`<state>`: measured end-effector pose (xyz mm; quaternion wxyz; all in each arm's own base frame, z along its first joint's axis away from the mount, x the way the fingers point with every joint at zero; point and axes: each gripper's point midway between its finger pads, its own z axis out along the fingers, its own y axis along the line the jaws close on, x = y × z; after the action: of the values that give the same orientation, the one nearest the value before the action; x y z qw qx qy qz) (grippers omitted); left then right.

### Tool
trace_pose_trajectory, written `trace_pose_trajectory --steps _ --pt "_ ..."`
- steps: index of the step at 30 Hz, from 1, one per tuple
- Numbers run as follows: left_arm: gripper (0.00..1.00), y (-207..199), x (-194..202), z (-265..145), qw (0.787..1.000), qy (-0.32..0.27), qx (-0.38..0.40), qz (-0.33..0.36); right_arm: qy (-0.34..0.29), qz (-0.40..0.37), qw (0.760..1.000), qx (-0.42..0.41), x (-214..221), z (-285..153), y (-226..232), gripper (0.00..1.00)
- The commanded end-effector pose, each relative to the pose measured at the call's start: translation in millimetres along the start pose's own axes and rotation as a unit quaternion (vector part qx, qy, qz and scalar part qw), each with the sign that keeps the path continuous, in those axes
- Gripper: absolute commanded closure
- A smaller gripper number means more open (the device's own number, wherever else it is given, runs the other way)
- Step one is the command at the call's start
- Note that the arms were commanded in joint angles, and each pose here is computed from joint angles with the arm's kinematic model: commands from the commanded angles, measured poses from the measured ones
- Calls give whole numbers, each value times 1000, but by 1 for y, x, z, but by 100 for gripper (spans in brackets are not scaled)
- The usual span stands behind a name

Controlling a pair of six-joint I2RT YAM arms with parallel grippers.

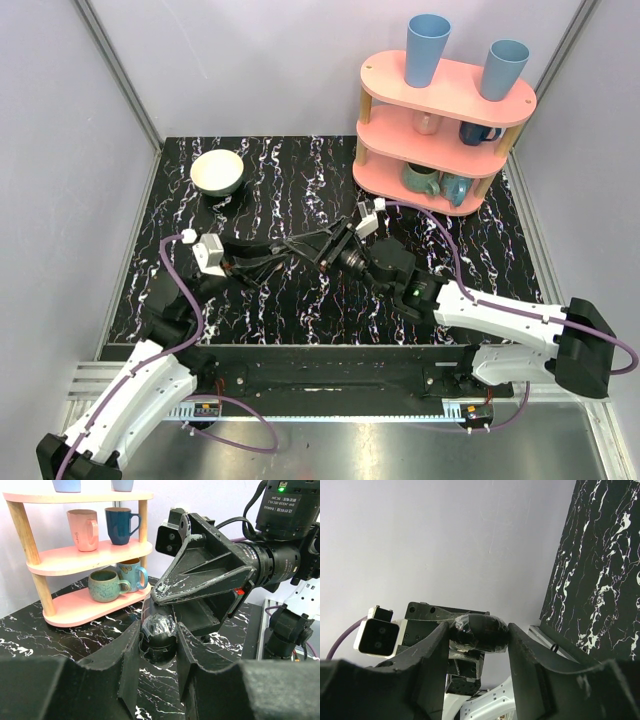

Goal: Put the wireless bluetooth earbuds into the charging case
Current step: Pass from the left arm to the right, then pass from the right arm to the left

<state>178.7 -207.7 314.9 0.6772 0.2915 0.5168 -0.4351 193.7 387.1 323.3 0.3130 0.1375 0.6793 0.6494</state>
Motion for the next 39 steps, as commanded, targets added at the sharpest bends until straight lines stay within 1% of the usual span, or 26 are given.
trace_pose_trajectory --steps 1,3,4,7,11,13,14,17,21,23,27,34,39 --pt "88 0 -10 5 1000 -6 -1 0 -13 8 999 -41 -7 -8 22 86" --pt "81 0 -12 6 1000 -4 2 -4 -17 14 998 -55 -9 -10 28 89" --pt "72 0 -11 7 1000 -2 2 -7 -20 16 998 -55 -9 -11 25 92" --pt "71 -1 -11 7 1000 -2 6 -8 -28 27 997 -61 -12 -13 24 96" --pt "56 -3 -10 6 1000 -1 10 -9 -42 38 996 -67 -17 -15 23 100" --pt "49 -3 -11 6 1000 -2 8 -10 -49 40 995 -73 -19 -17 24 100" --pt "46 -3 -11 6 1000 -3 8 -9 -49 40 995 -73 -20 -17 24 100" --pt "43 -3 -10 6 1000 -2 9 -11 -50 37 995 -76 -20 -17 27 100" --pt "36 -3 -9 7 1000 1 10 -14 -48 40 995 -78 -19 -17 27 100" --pt "34 -3 -9 7 1000 0 11 -14 -54 45 994 -88 -21 -18 29 100" --pt "33 -4 -10 6 1000 -3 11 -14 -52 43 994 -83 -21 -17 28 100" --pt "33 -2 -14 7 999 -29 7 -23 -45 45 994 -85 -17 -15 27 100" --pt "39 -3 -19 6 998 -57 7 -34 -43 48 994 -87 -16 -14 27 100"
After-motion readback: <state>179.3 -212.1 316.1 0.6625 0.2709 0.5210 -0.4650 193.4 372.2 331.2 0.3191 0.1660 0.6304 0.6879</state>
